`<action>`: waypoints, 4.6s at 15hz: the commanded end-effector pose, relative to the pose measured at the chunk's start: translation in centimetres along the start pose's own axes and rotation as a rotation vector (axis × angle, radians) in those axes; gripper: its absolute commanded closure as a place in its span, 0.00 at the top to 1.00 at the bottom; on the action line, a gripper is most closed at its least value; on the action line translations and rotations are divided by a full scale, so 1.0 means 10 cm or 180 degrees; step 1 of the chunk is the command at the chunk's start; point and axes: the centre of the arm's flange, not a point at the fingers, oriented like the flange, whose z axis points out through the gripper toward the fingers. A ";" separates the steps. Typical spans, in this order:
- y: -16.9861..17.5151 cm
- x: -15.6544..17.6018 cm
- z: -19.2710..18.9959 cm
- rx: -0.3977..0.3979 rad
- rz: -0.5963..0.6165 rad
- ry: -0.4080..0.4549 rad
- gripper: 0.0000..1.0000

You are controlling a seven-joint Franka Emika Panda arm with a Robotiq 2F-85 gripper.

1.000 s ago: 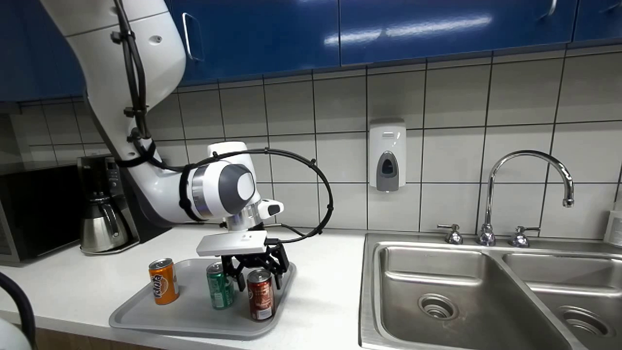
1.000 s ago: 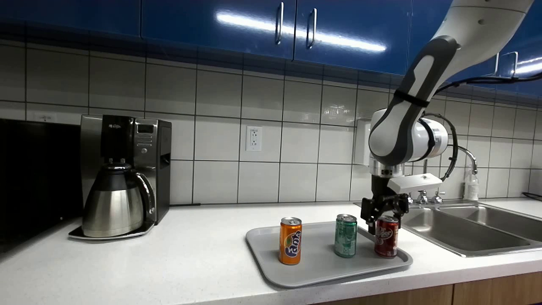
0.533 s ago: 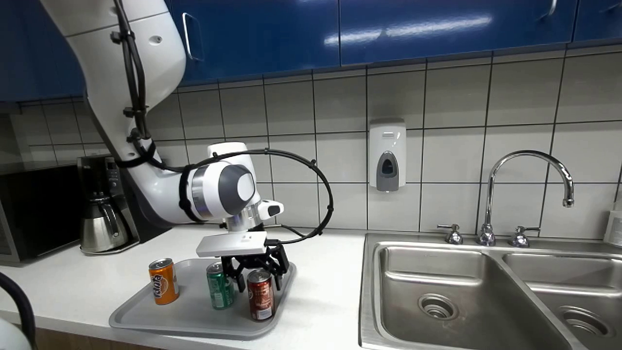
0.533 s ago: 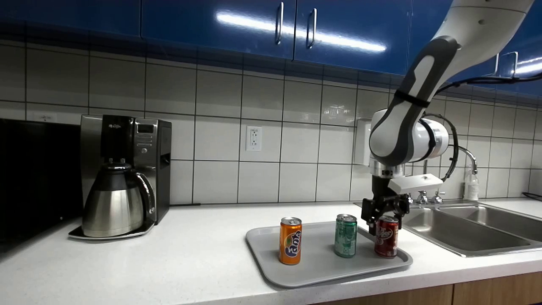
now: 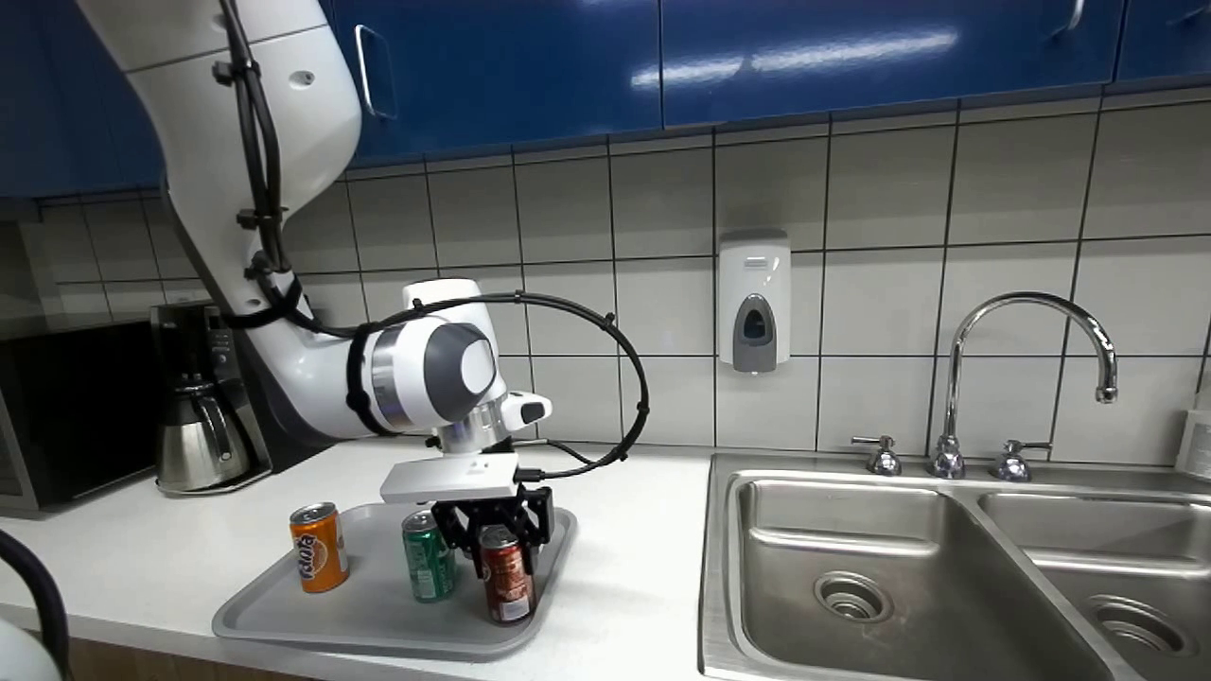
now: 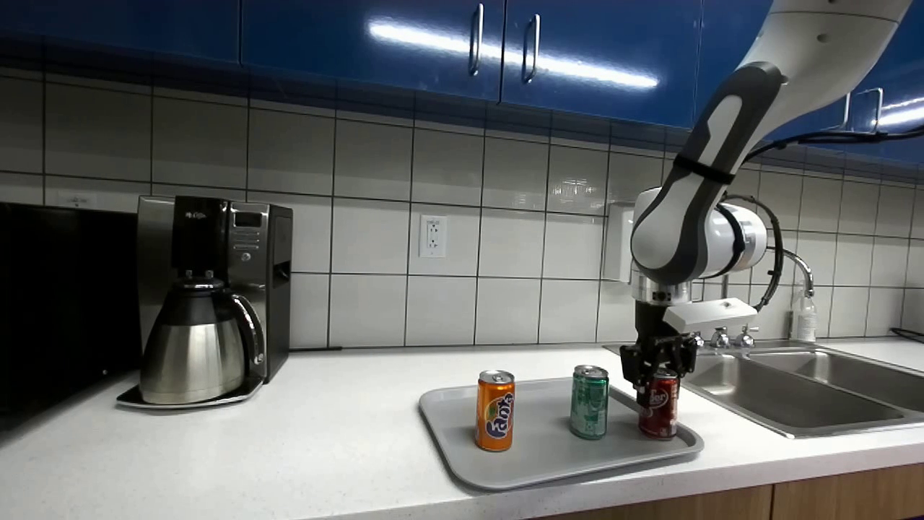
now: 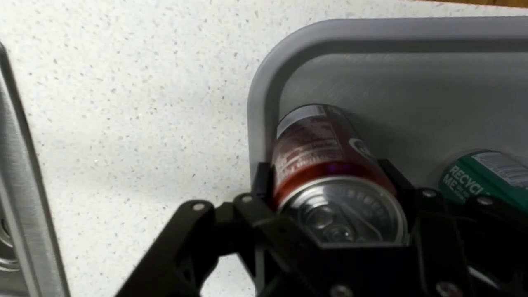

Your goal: Remove the cans from the grey tray.

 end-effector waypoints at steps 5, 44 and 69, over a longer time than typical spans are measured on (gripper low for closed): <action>-0.02 -0.10 -0.14 -0.0011 0.0042 0.0136 0.39; 1.28 -0.05 0.00 -0.0046 0.0852 0.0260 0.39; 1.22 -0.30 -0.87 -0.0073 0.0718 0.0897 1.00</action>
